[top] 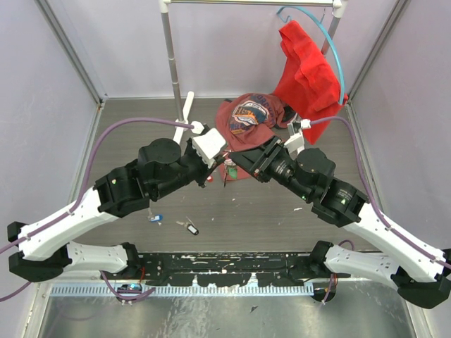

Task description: Put the keys on the keyring

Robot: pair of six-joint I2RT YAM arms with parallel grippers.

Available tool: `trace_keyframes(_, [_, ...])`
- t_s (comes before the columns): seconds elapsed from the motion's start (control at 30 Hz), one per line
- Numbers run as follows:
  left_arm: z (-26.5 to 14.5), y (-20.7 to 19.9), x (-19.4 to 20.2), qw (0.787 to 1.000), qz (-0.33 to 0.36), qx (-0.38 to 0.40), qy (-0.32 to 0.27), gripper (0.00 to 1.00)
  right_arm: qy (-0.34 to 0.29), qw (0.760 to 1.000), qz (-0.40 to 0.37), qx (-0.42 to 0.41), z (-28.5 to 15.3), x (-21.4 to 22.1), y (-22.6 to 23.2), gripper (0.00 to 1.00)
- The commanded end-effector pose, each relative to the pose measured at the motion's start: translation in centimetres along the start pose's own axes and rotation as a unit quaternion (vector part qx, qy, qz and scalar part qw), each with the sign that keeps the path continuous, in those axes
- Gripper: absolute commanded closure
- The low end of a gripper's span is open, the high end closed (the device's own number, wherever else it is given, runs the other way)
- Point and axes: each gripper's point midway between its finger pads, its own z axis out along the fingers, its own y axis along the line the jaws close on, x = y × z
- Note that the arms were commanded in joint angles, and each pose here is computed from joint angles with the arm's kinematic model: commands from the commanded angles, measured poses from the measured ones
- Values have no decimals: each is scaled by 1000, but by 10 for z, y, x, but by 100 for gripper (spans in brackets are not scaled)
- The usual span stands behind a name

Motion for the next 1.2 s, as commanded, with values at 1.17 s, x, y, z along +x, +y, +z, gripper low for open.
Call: trace_keyframes(1.17, [2, -11, -12, 999, -18, 28, -34, 100, -37, 999, 12, -30, 9, -13, 18, 71])
